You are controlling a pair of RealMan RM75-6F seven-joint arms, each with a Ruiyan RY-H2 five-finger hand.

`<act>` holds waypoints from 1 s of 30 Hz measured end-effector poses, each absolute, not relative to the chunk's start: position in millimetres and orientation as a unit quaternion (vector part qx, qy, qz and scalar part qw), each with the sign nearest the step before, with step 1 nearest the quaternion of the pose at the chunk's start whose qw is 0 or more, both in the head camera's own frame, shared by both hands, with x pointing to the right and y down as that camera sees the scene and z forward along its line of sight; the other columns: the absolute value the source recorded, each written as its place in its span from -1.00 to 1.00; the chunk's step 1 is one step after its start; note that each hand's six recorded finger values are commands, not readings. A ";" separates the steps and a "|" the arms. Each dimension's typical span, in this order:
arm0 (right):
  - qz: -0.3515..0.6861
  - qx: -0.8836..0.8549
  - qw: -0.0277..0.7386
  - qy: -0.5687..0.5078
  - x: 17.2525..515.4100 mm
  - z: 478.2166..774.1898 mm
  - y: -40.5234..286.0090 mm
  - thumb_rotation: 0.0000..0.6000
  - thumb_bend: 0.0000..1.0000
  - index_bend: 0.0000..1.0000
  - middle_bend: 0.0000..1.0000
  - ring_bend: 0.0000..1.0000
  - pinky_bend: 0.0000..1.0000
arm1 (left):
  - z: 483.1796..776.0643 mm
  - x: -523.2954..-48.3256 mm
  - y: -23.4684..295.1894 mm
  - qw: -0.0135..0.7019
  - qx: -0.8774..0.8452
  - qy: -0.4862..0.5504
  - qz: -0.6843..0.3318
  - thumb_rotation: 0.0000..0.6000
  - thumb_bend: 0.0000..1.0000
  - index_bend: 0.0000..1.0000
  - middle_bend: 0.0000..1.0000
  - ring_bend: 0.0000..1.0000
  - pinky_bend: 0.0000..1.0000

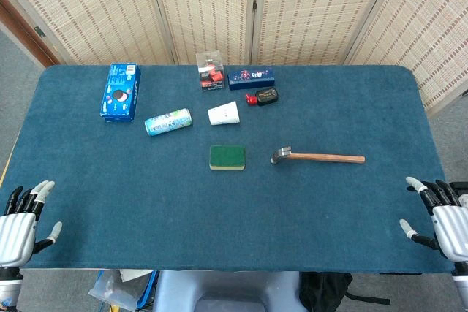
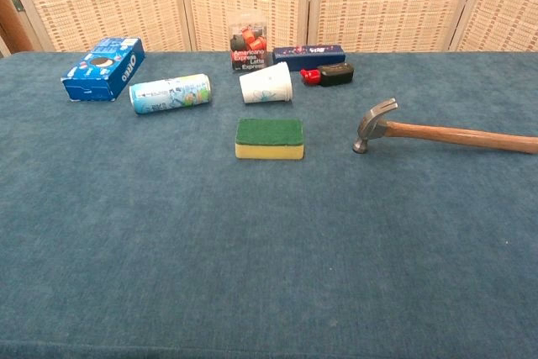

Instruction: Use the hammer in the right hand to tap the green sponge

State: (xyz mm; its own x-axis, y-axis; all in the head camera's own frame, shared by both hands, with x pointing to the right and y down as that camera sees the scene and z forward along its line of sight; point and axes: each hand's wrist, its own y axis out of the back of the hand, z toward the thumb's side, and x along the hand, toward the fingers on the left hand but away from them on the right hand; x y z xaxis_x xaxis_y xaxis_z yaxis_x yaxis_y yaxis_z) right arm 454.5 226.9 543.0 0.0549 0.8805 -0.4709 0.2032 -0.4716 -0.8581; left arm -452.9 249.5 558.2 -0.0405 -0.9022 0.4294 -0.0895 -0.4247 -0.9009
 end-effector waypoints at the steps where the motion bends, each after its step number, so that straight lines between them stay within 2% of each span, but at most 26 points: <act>1: 0.550 -0.658 0.308 -0.412 454.3 543.3 226.8 1.00 -0.43 -0.79 -0.48 -0.71 -0.88 | 558.6 -452.6 249.4 0.343 -0.602 0.412 -0.592 1.00 -0.37 -0.82 -0.75 -0.73 -0.92; 17: 0.534 -0.659 0.329 -0.415 440.7 542.7 216.3 1.00 -0.43 -0.79 -0.48 -0.71 -0.88 | 560.5 -452.7 250.0 0.337 -0.605 0.419 -0.587 1.00 -0.37 -0.82 -0.75 -0.73 -0.93; 24: 0.531 -0.672 0.341 -0.387 414.8 553.9 194.4 1.00 -0.43 -0.79 -0.48 -0.71 -0.88 | 561.6 -456.6 254.0 0.331 -0.603 0.422 -0.591 1.00 -0.36 -0.82 -0.75 -0.73 -0.93; 30: 0.524 -0.693 0.343 -0.357 384.7 571.6 165.7 1.00 -0.43 -0.72 -0.42 -0.66 -0.78 | 561.0 -460.8 257.7 0.327 -0.600 0.425 -0.594 1.00 -0.36 -0.82 -0.75 -0.73 -0.93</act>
State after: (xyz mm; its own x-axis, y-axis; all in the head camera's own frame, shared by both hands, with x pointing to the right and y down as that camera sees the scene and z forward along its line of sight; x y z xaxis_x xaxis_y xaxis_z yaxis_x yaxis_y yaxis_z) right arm 384.7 165.7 571.6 0.1965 0.8541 -0.4816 0.1357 -0.5101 -0.8493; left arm -460.8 257.7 561.0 -0.0665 -0.8980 0.4348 -0.1227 -0.4251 -0.8968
